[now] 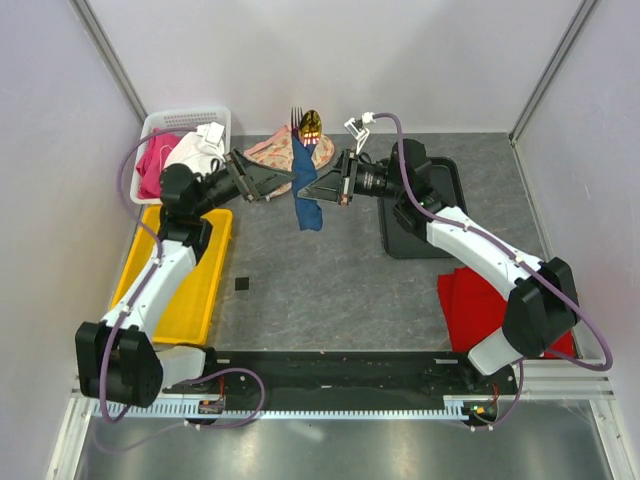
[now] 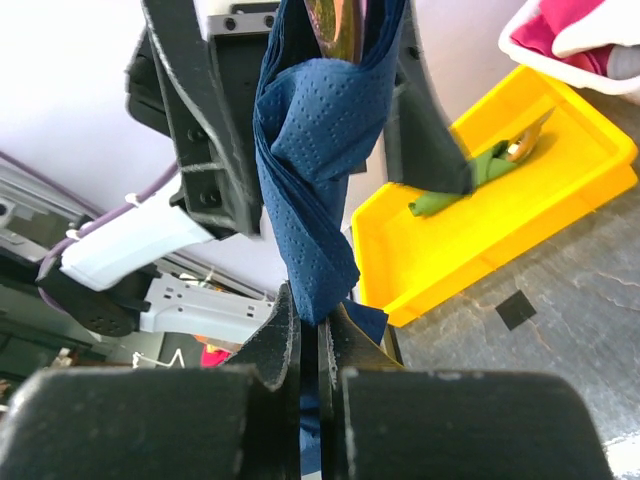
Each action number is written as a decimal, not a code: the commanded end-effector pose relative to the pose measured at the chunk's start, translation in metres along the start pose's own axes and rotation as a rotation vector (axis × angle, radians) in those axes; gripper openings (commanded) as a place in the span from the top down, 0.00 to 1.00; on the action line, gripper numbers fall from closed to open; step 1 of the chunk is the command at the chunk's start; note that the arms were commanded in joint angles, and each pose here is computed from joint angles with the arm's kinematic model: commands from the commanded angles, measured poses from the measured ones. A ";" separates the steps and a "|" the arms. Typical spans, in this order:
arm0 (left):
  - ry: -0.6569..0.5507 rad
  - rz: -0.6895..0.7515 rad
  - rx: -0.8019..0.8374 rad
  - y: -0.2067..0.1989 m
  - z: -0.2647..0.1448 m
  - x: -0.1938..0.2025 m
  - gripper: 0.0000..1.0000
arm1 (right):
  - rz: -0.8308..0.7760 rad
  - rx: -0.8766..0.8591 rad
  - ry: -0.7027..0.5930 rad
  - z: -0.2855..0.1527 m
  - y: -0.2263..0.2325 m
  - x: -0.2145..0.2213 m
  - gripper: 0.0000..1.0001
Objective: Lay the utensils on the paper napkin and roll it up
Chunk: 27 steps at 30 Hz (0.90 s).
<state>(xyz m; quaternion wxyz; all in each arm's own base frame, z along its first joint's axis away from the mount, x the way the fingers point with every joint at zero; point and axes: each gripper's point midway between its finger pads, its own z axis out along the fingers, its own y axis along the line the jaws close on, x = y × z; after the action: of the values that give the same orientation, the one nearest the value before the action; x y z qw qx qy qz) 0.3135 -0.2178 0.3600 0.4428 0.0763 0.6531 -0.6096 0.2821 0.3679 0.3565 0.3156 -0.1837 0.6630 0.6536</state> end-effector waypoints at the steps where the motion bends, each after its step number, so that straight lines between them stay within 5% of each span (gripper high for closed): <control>1: -0.072 0.013 -0.011 -0.006 -0.024 -0.014 0.00 | -0.084 -0.133 -0.046 -0.011 0.043 -0.016 1.00; 10: -0.007 -0.098 0.026 -0.004 -0.036 0.022 0.00 | -0.062 -0.196 -0.066 -0.014 0.060 -0.020 1.00; 27: 0.004 -0.055 0.215 -0.062 -0.026 0.029 0.06 | -0.045 -0.201 -0.040 -0.008 0.057 -0.010 1.00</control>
<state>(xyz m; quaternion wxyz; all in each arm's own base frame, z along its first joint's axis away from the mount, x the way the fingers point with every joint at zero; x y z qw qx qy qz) 0.2566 -0.2240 0.3610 0.4032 0.0885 0.6120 -0.6746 0.2613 0.3675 0.3856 0.2946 -0.1889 0.6138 0.7076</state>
